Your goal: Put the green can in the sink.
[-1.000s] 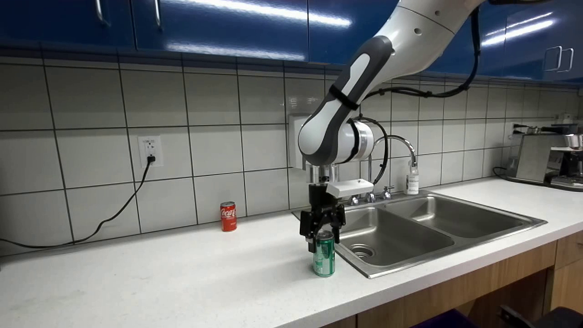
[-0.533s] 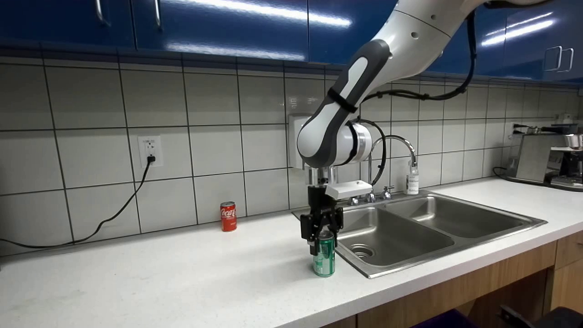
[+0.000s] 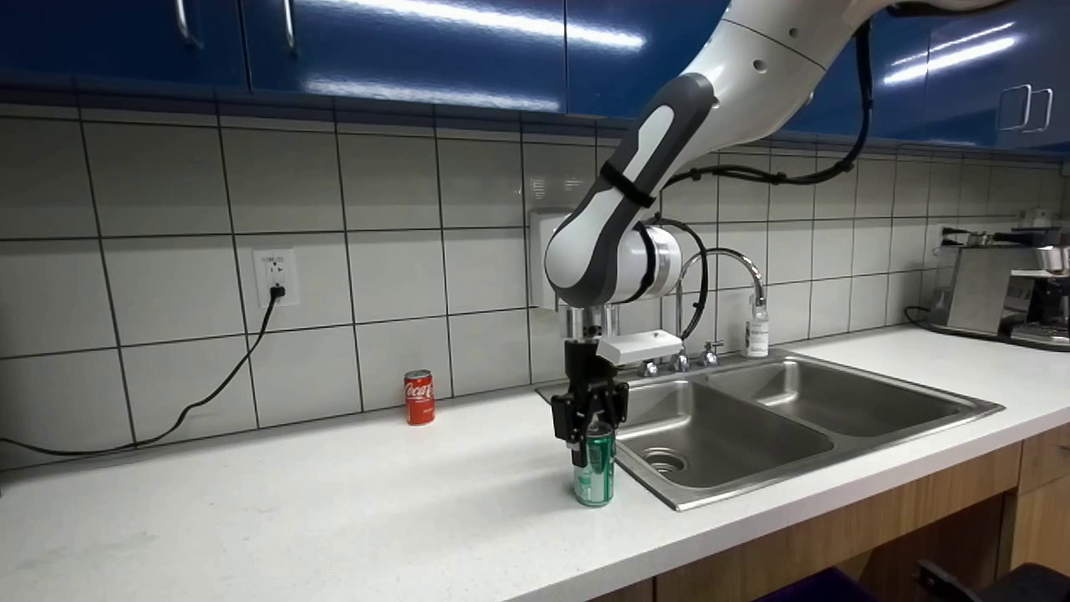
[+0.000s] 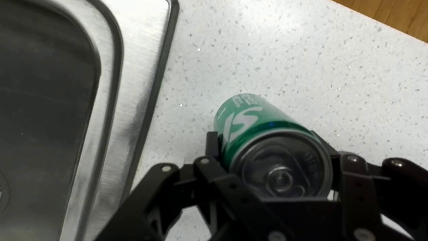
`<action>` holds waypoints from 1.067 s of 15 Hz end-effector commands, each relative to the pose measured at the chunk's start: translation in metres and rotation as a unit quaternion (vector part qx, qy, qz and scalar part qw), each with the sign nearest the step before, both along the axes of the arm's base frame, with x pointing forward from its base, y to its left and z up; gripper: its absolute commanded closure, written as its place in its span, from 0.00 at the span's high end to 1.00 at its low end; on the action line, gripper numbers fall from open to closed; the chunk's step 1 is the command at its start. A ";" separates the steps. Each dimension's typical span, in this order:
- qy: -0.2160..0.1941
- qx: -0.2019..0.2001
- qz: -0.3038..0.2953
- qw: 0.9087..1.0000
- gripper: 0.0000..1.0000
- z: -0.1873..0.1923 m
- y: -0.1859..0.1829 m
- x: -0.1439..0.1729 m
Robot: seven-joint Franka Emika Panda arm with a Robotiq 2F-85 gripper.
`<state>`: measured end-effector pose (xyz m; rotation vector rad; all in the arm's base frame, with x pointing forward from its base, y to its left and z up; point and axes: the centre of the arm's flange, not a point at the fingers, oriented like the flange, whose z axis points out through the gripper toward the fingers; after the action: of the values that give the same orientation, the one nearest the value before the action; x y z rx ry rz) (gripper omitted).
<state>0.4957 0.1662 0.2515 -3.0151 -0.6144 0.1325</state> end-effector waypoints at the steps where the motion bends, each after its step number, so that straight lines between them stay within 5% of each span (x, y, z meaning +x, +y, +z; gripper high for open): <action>1: -0.012 -0.014 -0.003 1.000 0.39 0.024 -0.002 0.007; 10: -0.021 -0.036 -0.019 0.999 0.39 0.071 -0.011 0.009; 16: -0.028 -0.044 -0.106 0.993 0.39 0.073 -0.084 0.029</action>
<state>0.5153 0.1213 0.3099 -3.1056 -0.4504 0.0810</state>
